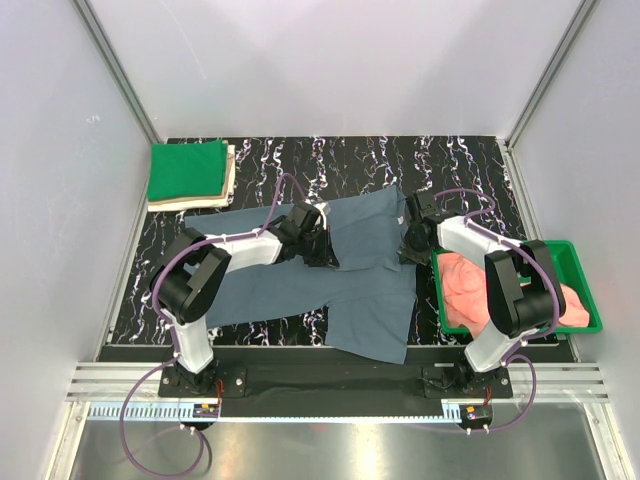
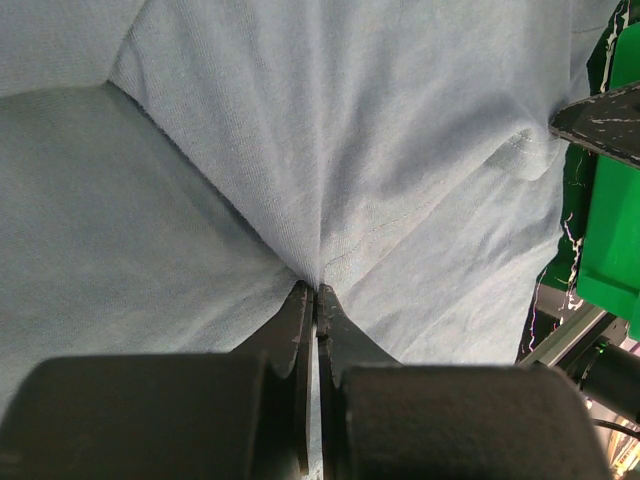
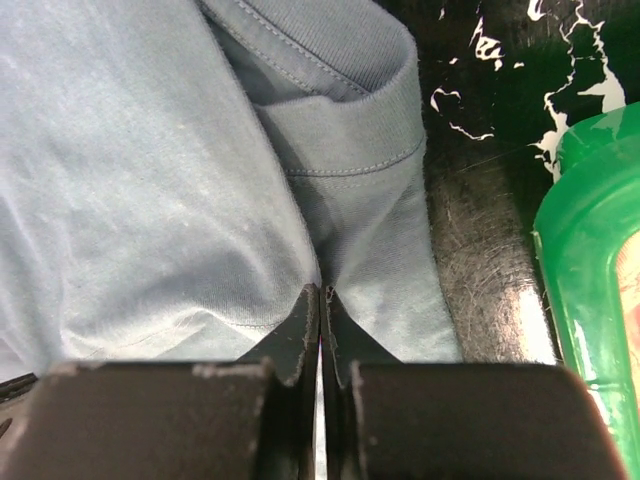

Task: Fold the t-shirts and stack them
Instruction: Fold the tshirt

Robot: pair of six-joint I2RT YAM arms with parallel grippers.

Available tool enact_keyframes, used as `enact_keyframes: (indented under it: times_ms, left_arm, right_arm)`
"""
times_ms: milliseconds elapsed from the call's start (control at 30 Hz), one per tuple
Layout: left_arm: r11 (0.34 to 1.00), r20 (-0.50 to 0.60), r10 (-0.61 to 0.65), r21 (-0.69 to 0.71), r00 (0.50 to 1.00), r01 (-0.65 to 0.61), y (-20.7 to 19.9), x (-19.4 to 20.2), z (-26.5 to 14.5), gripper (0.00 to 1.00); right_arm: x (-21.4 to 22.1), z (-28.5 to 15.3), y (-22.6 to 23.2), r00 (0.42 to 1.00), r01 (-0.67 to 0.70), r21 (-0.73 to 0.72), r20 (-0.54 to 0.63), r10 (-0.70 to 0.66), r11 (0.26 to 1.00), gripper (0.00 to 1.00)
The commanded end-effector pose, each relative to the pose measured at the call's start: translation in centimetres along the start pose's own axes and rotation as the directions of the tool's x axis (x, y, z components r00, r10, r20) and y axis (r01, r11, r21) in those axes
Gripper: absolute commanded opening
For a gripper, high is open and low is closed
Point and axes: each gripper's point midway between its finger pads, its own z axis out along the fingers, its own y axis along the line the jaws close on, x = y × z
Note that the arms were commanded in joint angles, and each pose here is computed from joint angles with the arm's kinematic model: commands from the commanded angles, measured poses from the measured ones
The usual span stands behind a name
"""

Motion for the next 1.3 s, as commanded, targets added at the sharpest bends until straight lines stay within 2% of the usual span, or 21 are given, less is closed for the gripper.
enact_keyframes:
  times_ms: [0,533,967,1067,1100,1167,1200,1267]
  left_arm:
    - [0.998,0.056,0.023,0.055,0.998,-0.026,-2.5,-2.0,-0.9,0.0]
    - [0.999,0.085,-0.012,0.031,0.996,0.009,-2.4,-2.1,-2.3,0.0]
    - [1.0,0.035,-0.028,0.001,0.999,0.028,-1.2,-0.3,-1.3,0.0]
    - [1.0,0.014,-0.019,0.013,1.0,0.019,-1.4,0.1,-1.0,0.1]
    - [1.0,0.007,-0.016,0.016,1.0,0.016,-1.5,0.2,-1.0,0.17]
    - [1.0,-0.001,-0.019,0.022,1.0,0.019,-1.7,0.2,-1.3,0.24]
    - [1.0,0.007,-0.013,0.024,1.0,0.012,-1.9,-0.2,-1.8,0.27]
    - [1.0,0.027,0.0,0.0,1.0,0.0,-1.8,-1.7,-2.8,0.29]
  right_arm:
    - [-1.4,-1.7,1.1,0.999,-0.009,-0.046,0.051,0.011,0.999,0.0]
    - [-1.0,-5.1,-0.1,0.994,-0.038,-0.048,0.096,0.043,0.998,0.0]
    - [-0.1,-4.9,-1.1,0.993,-0.047,-0.035,0.105,0.05,0.998,0.0]
    - [0.0,-4.4,-1.5,0.994,-0.033,-0.015,0.105,0.035,0.999,0.0]
    - [0.1,-4.0,-1.6,0.995,-0.018,-0.003,0.094,0.018,1.0,0.02]
    - [-0.2,-3.9,-1.4,0.996,0.008,0.006,0.088,-0.009,1.0,0.17]
    - [-0.5,-4.1,-1.2,0.996,0.016,0.006,0.093,-0.016,1.0,0.21]
    - [-1.9,-5.1,0.0,0.992,0.045,-0.022,0.123,-0.042,0.999,0.27]
